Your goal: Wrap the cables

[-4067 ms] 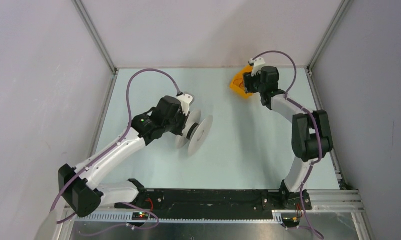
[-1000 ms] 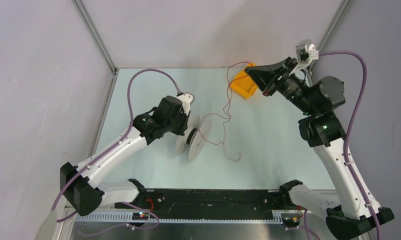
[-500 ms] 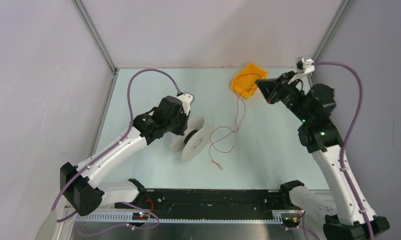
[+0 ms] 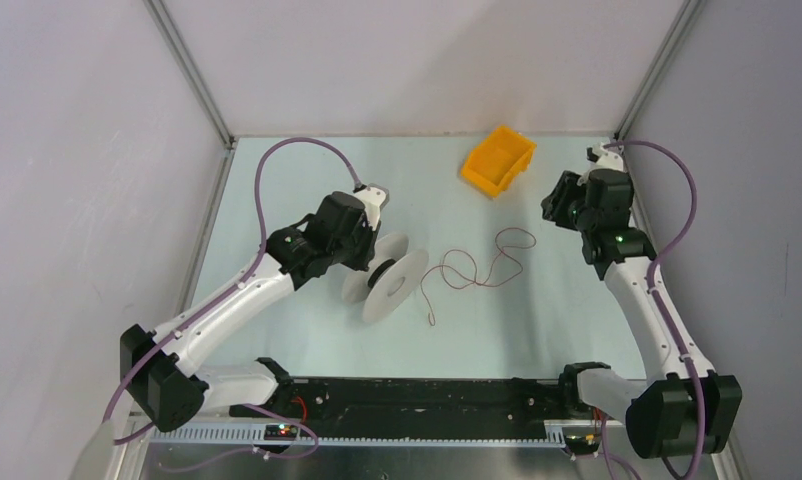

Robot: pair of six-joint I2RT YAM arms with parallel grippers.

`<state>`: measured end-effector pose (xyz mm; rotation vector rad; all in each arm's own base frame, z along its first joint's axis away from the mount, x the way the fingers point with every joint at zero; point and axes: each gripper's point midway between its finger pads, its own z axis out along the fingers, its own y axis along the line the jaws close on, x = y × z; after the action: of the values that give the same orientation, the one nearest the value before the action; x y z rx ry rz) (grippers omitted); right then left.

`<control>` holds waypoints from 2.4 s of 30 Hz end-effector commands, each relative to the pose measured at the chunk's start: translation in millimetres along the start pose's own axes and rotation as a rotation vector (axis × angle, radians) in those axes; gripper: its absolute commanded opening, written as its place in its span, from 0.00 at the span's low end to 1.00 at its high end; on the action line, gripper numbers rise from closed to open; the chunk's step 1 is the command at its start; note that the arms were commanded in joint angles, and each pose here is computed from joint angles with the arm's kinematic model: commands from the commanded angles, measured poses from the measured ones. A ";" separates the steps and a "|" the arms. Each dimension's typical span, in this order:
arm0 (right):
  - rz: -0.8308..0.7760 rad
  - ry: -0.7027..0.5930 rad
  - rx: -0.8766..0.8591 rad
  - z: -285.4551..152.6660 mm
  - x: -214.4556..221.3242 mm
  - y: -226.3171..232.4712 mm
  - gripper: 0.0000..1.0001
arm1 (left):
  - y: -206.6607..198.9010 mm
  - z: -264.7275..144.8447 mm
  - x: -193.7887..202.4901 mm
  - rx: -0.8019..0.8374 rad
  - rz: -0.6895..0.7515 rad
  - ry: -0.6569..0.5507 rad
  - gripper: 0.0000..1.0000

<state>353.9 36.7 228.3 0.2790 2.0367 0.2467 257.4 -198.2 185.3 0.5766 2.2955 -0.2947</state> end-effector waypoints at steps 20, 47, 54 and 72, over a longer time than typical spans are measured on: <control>-0.202 0.294 -0.710 -58.4 171.0 175.8 0.51 | 4.1 -17.2 -22.5 -0.024 -0.058 -0.094 0.28; 0.049 0.531 -0.512 -32.9 253.2 199.8 0.40 | -7.8 -18.8 -4.3 0.045 -0.095 -0.060 0.26; 0.084 0.560 -0.503 -27.2 262.6 202.6 0.35 | -6.4 -20.2 -5.7 0.039 -0.095 -0.068 0.27; 0.433 0.270 -0.690 -88.7 115.8 227.4 0.00 | 6.3 -52.5 -36.1 -0.002 -0.020 -0.206 0.34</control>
<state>235.5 285.4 190.9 0.1392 2.1302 1.1743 244.8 -190.8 210.6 0.4830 2.2292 -0.3668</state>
